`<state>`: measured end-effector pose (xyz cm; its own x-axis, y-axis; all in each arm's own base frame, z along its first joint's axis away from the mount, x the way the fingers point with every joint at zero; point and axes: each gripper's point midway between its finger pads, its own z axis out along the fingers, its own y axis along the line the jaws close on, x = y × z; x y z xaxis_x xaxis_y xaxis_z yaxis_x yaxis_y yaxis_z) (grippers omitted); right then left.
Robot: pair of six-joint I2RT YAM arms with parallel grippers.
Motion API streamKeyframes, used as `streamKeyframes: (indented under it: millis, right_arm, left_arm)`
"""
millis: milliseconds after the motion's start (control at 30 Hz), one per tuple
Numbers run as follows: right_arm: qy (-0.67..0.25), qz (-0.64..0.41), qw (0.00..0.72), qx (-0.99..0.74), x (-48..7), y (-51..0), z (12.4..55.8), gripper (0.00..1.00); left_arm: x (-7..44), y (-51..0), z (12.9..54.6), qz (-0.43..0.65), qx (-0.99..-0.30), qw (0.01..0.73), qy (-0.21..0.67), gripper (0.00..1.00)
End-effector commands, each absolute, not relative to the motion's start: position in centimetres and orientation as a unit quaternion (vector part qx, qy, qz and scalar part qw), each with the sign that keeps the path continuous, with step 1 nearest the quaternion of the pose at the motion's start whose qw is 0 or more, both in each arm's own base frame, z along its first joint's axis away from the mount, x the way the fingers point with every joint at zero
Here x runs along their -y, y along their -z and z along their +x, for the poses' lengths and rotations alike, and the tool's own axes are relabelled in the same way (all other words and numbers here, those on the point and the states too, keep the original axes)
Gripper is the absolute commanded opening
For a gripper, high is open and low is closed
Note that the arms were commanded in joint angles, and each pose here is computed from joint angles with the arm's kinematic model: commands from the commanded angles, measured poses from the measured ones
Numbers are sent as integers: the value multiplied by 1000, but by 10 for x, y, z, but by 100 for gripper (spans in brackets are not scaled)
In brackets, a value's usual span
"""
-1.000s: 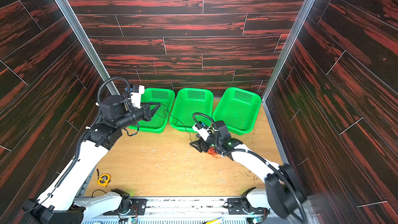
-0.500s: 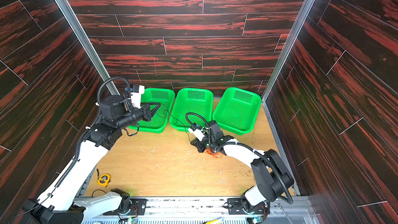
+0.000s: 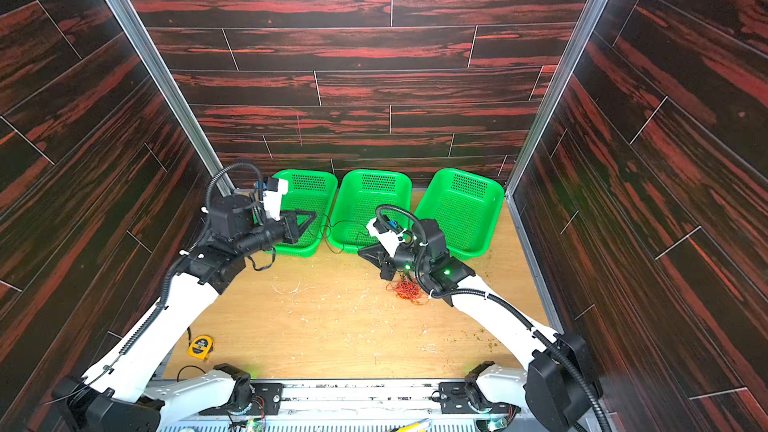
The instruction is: Untangle the cables
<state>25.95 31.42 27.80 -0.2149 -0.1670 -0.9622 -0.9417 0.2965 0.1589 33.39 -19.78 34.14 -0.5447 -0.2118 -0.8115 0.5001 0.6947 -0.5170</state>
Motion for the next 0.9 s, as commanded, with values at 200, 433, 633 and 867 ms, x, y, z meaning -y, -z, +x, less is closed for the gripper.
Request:
streamKeyframes:
  millis: [200,433,633,867]
  right_arm:
    - [-382,-380,471,-698,-314,-286,292,0]
    - [-362,-330,462,-739,-298,-281,347,0]
    - [-347,-287,448,-773,-277,-258,409,0]
    - [-345,-283,399,-801,-273,-200,459,0]
  left_arm:
    - [214,-335,338,101,-783,477,387,0]
    - [213,-336,390,65,-788,505,346,0]
    - [216,-322,452,30,-791,510,337,0]
    - [225,-262,513,12,-822,473,316,0]
